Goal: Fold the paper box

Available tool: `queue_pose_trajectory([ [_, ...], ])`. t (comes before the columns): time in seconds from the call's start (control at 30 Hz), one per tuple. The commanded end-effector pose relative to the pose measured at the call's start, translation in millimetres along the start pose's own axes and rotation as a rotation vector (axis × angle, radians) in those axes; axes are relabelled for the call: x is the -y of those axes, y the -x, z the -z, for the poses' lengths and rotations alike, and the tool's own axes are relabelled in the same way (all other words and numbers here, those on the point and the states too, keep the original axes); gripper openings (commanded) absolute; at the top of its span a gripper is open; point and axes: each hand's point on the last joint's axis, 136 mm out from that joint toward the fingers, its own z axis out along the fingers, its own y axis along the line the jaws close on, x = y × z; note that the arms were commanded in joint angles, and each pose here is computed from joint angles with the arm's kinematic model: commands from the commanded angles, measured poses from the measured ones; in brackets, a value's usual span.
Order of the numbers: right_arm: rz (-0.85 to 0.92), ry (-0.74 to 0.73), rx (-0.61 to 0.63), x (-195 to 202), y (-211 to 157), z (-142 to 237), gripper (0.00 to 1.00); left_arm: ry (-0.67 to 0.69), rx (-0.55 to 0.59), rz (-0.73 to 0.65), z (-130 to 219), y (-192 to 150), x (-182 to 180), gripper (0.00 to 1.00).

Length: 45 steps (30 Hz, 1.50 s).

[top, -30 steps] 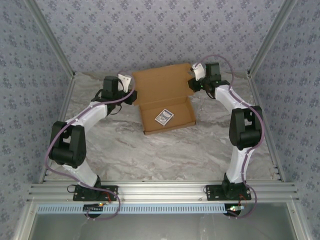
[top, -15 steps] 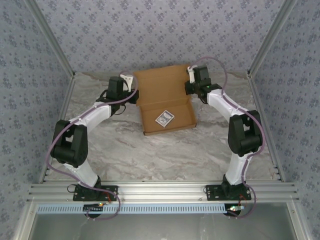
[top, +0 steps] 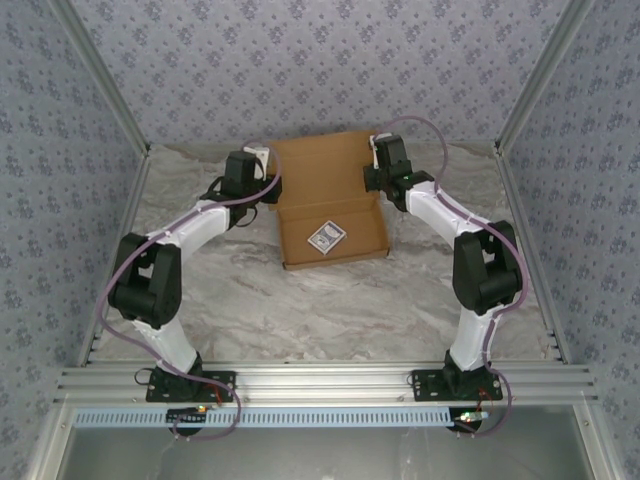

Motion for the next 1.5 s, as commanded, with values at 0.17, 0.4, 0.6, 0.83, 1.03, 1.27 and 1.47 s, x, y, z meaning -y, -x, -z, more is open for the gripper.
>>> queue_pose_trajectory([
  [0.17,0.040,0.029,0.007,-4,5,9,0.06,-0.007,0.021,-0.019,-7,15,1,0.17],
  [0.4,-0.016,-0.069,-0.001,5,3,12,0.03,0.133,0.057,0.051,1,20,-14,0.10],
  [0.6,-0.086,-0.189,0.056,12,8,22,0.02,0.241,0.118,0.103,10,28,-16,0.07],
  [0.83,-0.143,-0.143,0.184,7,24,32,0.01,0.298,0.250,0.164,23,43,-16,0.00],
  [1.03,-0.137,-0.121,0.278,9,39,36,0.01,0.339,0.347,0.174,25,46,-10,0.00],
  [1.27,-0.154,-0.087,0.326,12,39,34,0.01,0.408,0.408,0.152,29,35,-1,0.00],
  [1.47,-0.155,-0.054,0.337,6,14,34,0.01,0.452,0.436,0.147,32,7,8,0.00],
])
